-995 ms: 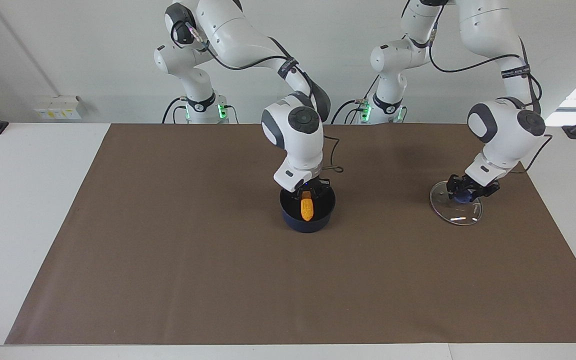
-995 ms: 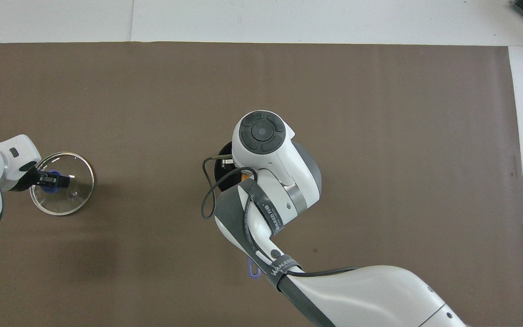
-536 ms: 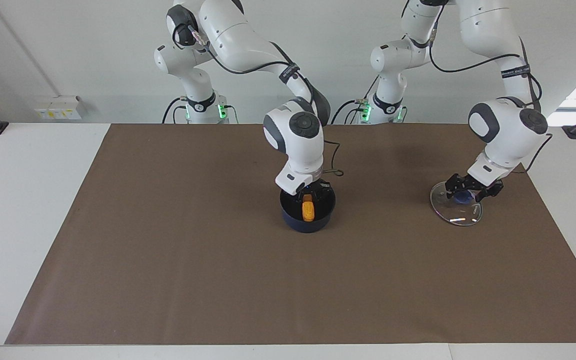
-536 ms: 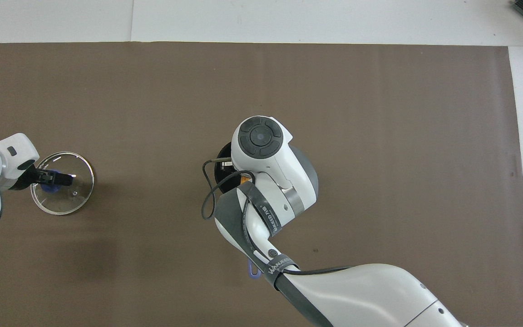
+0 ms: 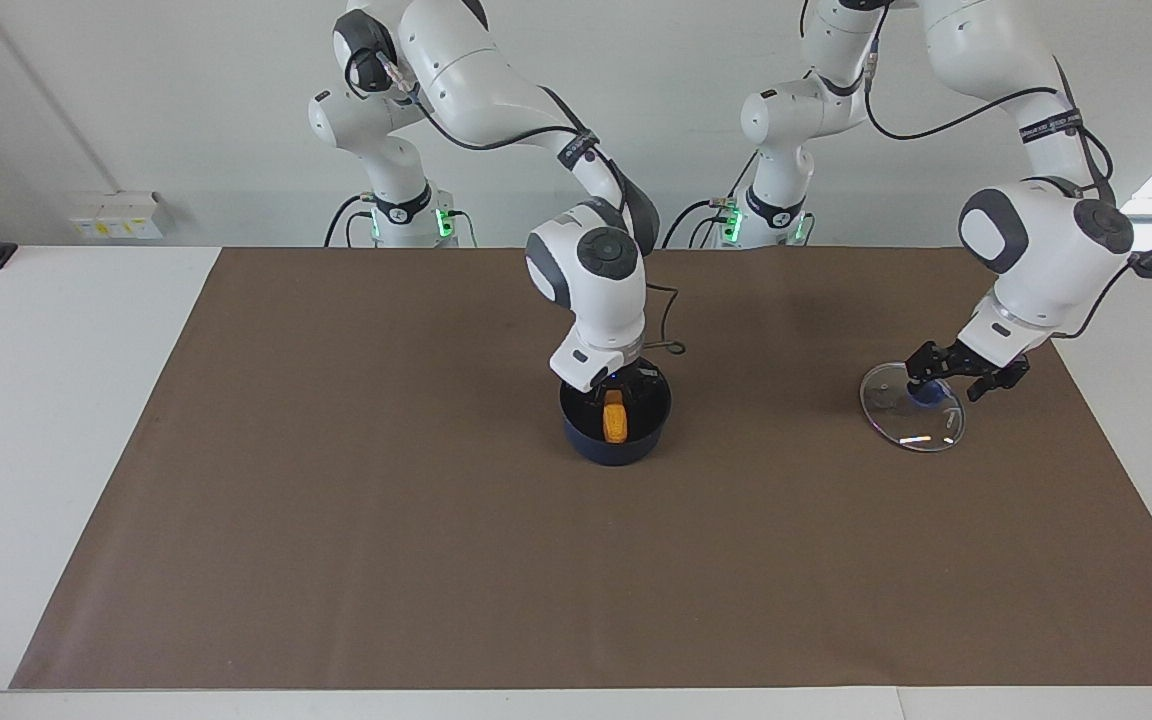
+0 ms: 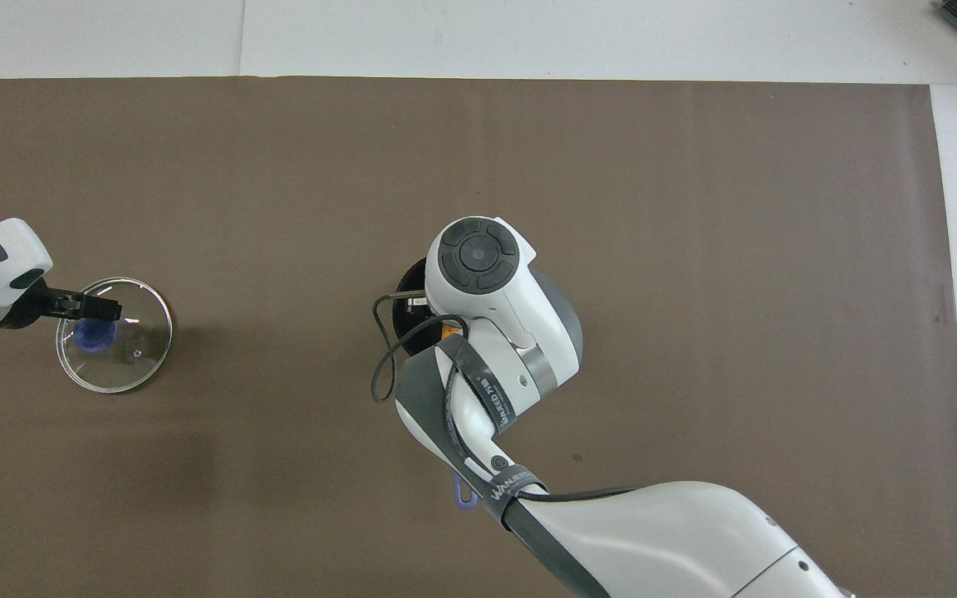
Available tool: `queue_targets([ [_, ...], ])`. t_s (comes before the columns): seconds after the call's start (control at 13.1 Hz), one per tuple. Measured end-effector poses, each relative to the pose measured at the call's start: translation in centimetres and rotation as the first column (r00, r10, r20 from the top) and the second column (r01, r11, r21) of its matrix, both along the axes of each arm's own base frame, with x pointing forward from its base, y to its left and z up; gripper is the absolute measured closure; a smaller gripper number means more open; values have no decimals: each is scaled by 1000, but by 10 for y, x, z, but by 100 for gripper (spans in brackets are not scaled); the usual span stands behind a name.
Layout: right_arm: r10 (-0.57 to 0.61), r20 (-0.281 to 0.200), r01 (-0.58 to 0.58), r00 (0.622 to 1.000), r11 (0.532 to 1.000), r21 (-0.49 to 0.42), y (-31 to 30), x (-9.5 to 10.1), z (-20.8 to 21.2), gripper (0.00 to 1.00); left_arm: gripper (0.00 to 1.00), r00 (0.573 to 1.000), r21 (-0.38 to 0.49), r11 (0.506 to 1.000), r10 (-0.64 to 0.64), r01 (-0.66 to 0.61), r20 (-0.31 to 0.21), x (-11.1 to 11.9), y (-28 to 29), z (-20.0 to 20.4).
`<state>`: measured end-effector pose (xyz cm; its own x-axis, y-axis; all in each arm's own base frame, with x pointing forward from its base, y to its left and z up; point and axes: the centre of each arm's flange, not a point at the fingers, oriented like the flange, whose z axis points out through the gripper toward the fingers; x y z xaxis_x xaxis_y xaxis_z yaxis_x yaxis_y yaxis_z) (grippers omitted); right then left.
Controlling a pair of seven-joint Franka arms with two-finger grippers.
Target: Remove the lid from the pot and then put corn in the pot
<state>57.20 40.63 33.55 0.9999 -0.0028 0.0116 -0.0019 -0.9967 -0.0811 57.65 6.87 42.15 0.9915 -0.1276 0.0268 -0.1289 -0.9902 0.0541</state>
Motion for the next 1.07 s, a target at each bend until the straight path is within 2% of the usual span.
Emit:
queue_targets([
  [0.15,0,10,0,1000,1000,7,1,1,3,8,0,999,-4,999,44,-44,-33,0,-18,37],
  [0.23,0,15,0,1000,1000,10,2,2,6,1,0,996,-2,997,73,-73,-42,-1,-28,57],
  [0.46,-9,38,8,999,1000,20,-3,6,23,0,0,992,16,992,123,-122,-31,-14,-51,101],
  [0.69,-21,97,19,995,1000,17,-22,16,59,0,0,992,35,992,122,-122,-18,-27,-74,126],
  [1.07,-48,89,49,995,999,-9,-98,29,133,0,0,993,40,992,120,-121,13,-49,-87,179],
])
